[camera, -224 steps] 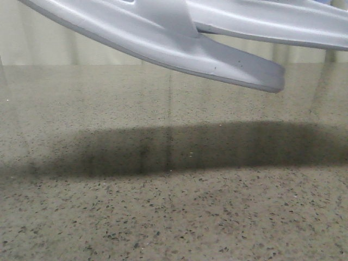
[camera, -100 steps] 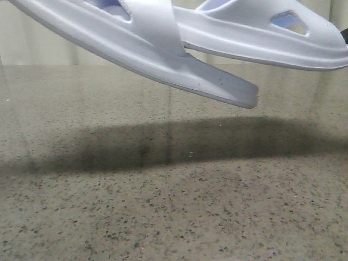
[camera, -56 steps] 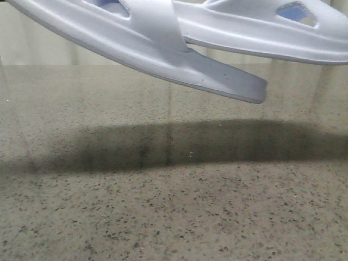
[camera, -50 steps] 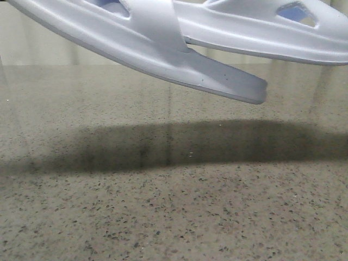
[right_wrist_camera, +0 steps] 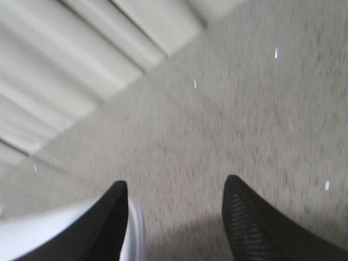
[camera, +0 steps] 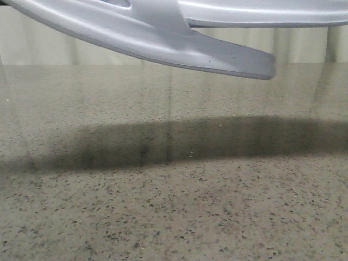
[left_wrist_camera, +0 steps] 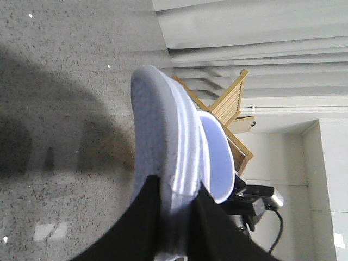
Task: Insert blue slippers together front up
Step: 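Lower the nested slippers onto the table and open both grippers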
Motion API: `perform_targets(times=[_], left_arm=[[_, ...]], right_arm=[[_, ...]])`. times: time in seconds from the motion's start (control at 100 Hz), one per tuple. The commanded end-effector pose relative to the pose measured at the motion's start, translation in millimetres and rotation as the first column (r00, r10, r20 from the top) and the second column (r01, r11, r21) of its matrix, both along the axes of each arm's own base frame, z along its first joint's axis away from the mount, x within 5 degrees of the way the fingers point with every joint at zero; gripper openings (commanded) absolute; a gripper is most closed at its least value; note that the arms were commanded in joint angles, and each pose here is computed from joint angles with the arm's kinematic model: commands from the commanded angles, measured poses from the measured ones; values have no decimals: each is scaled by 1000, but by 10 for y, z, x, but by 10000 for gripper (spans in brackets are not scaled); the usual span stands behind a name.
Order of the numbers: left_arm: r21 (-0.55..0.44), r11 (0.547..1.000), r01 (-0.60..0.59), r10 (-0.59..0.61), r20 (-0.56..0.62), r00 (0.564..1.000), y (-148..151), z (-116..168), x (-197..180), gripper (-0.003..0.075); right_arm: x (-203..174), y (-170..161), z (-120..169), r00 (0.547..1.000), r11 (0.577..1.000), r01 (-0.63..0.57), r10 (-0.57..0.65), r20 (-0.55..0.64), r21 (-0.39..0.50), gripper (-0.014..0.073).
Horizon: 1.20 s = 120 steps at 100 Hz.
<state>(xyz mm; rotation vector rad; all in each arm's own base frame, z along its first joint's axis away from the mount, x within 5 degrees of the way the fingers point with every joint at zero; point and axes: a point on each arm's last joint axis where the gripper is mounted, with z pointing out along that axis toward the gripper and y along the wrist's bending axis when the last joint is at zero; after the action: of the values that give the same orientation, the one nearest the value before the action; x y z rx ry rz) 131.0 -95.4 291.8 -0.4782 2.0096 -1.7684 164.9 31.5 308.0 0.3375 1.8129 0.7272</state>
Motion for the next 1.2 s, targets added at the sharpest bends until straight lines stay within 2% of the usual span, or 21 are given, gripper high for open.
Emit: perform_targets(times=[0.0,0.18,0.38,0.56,0.75,0.92,1.06,1.13,1.19], left_arm=[[-71,997,14,-13,8,1000,-21,119,9,16],[-54,998,13,-15,-34,999,-39,44,87,16],[-15,1000,24,-24,-63,998,-70,-78,206,16],[26,999,25,-23,-79,997,-88,-188,304,16],[97,994,39,-36,-29,999,-101,-279,376,16],[167,986,-7,8,-10,1000,-74,-350,446,16],[182,983,-26,28,-10,1000,-61,-361,461,18],[183,983,-24,26,-7,1000,-62,-360,459,38],[183,983,-24,26,-7,1000,-62,-360,459,91]], right_arm=[[-49,-37,272,993,999,38,-36,113,-17,332],[-194,-70,537,969,997,71,-59,239,-43,331],[-330,-92,642,949,994,94,-74,306,-51,331],[-348,-92,651,947,994,95,-74,313,-52,331],[-349,-85,650,948,995,86,-65,313,-55,331],[-351,-76,649,948,995,77,-56,312,-56,331],[-354,-67,647,949,996,66,-45,311,-58,331],[-354,-65,647,950,996,64,-43,311,-58,331],[-354,-65,647,950,996,64,-43,311,-58,331]])
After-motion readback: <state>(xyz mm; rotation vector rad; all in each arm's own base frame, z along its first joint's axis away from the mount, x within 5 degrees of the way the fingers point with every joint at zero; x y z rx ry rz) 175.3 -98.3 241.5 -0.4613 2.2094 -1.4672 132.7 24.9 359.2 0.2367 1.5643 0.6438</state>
